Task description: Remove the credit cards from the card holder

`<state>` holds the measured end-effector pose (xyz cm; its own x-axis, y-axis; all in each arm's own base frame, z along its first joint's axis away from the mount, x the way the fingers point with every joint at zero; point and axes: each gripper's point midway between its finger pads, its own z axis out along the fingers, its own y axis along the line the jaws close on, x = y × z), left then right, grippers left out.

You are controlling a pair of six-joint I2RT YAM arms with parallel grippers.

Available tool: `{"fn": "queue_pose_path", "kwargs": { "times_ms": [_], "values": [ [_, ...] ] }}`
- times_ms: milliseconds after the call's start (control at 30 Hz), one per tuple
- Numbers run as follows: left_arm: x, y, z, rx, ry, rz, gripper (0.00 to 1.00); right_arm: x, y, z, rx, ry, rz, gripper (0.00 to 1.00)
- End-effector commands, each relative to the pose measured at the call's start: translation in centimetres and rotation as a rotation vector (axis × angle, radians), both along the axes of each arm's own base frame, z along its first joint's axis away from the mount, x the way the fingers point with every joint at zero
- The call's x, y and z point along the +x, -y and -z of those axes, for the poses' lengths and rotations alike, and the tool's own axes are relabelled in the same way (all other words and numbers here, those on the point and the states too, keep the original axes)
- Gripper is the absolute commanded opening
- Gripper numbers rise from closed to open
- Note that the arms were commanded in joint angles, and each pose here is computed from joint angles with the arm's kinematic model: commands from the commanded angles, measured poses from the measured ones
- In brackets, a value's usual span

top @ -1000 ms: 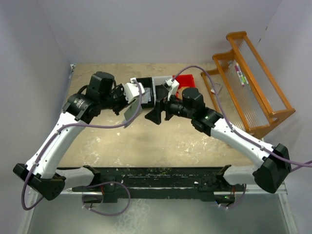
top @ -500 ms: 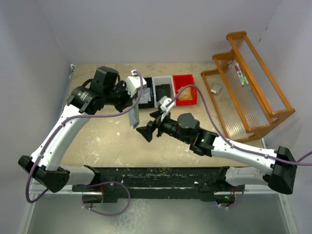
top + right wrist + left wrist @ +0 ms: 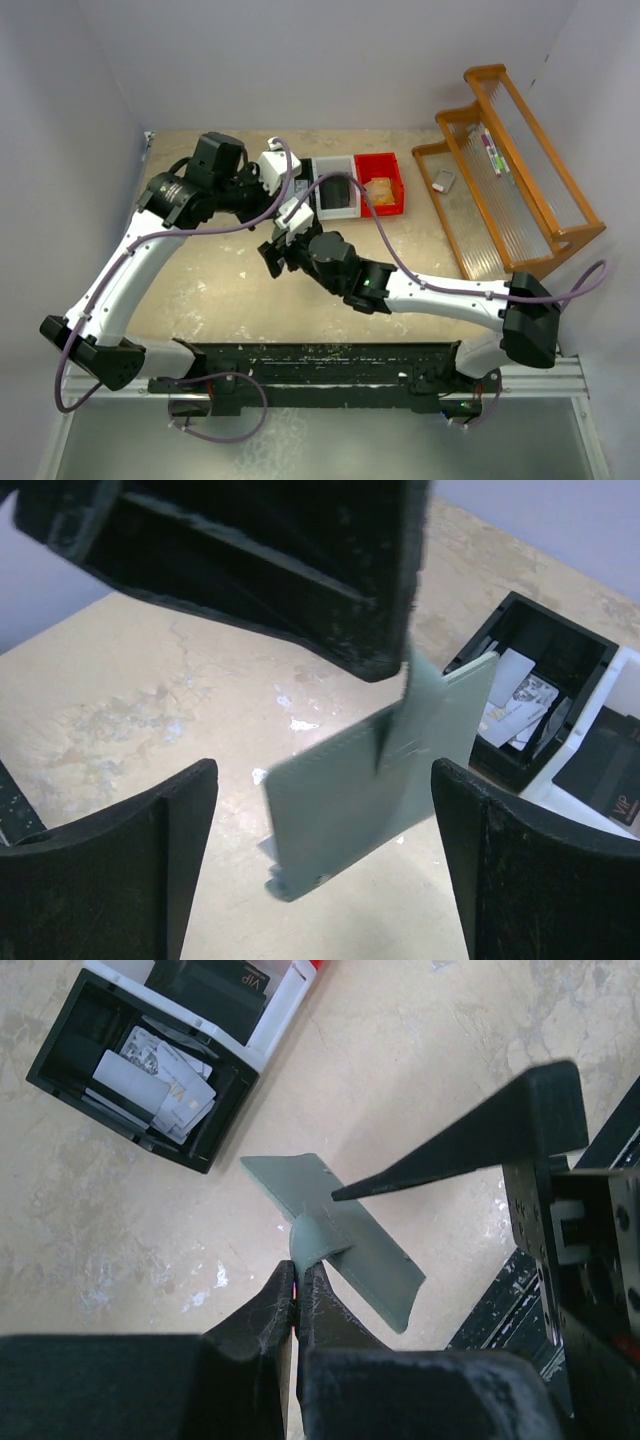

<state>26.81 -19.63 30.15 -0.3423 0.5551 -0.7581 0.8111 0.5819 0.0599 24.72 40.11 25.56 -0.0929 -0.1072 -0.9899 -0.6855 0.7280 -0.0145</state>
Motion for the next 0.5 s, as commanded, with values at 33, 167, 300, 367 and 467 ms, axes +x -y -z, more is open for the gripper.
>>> {"fn": "queue_pose_path", "kwargs": {
  "times_ms": [33, 167, 300, 367, 467],
  "values": [
    [0.2, 0.7, -2.9, -0.071, 0.053, 0.002, 0.00, 1.0, -0.5, -2.5, 0.037, 0.072, 0.079, 0.86],
    [0.0, 0.9, -3.5, -0.084, 0.052, 0.009, 0.00, 1.6, 0.2, -2.0, 0.036, 0.072, 0.135, 0.62],
    [-0.5, 1.2, -4.1, -0.109, 0.041, 0.022, 0.00, 1.4, 0.6, -2.5, 0.081, 0.060, 0.144, 0.19],
    [-0.8, 1.3, -4.2, -0.117, 0.032, 0.027, 0.00, 1.2, 0.9, -3.3, 0.108, 0.058, 0.144, 0.01],
    [-1.0, 1.2, -4.2, -0.114, 0.030, 0.035, 0.11, 0.0, 1.0, -4.8, 0.154, 0.041, 0.072, 0.00]
  ]
}}
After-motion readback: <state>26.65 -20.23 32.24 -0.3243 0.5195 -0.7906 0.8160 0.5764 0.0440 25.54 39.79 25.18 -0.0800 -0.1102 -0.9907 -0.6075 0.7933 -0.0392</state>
